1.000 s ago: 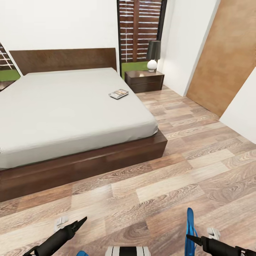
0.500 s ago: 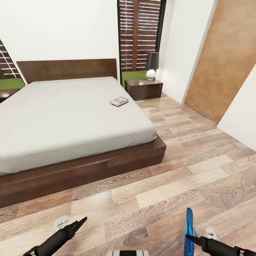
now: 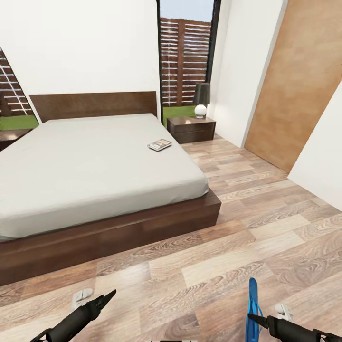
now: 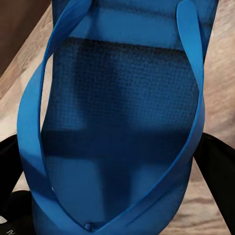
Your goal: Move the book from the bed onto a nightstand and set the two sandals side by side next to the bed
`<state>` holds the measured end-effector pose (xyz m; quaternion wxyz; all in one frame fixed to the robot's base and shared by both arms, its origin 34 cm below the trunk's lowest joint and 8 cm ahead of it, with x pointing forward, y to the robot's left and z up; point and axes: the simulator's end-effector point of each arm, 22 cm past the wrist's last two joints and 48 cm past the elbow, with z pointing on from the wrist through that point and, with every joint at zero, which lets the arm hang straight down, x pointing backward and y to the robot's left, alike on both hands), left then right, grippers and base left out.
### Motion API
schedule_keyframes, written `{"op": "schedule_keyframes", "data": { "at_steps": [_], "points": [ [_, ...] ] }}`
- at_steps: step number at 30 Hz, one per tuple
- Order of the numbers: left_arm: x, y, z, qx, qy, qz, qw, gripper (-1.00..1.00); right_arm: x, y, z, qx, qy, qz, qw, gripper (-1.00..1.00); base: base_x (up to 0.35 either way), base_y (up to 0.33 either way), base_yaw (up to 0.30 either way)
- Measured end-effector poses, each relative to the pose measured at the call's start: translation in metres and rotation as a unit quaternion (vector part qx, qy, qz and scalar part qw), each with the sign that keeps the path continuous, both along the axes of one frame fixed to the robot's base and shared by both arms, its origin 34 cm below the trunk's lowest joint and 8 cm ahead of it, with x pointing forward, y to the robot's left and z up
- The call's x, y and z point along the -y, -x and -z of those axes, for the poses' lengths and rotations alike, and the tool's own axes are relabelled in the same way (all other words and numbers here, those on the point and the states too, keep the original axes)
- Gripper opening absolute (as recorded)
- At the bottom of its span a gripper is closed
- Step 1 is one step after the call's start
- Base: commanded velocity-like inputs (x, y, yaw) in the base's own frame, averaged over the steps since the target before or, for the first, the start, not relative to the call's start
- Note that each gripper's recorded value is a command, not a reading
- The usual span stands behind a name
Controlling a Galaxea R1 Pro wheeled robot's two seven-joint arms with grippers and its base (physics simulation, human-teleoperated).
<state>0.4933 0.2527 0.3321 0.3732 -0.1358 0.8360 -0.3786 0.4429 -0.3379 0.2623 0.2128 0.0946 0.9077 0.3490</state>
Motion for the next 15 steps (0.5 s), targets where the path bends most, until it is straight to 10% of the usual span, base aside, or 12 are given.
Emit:
{"op": "schedule_keyframes", "data": {
  "at_steps": [15],
  "points": [
    [0.000,-0.010,-0.027,0.031,0.000,0.001,0.9995,1.00,0.001,-0.017,-0.025,0.048,0.008,-0.003,0.9988,-1.00,0.000,0.000,0.000]
  ]
}}
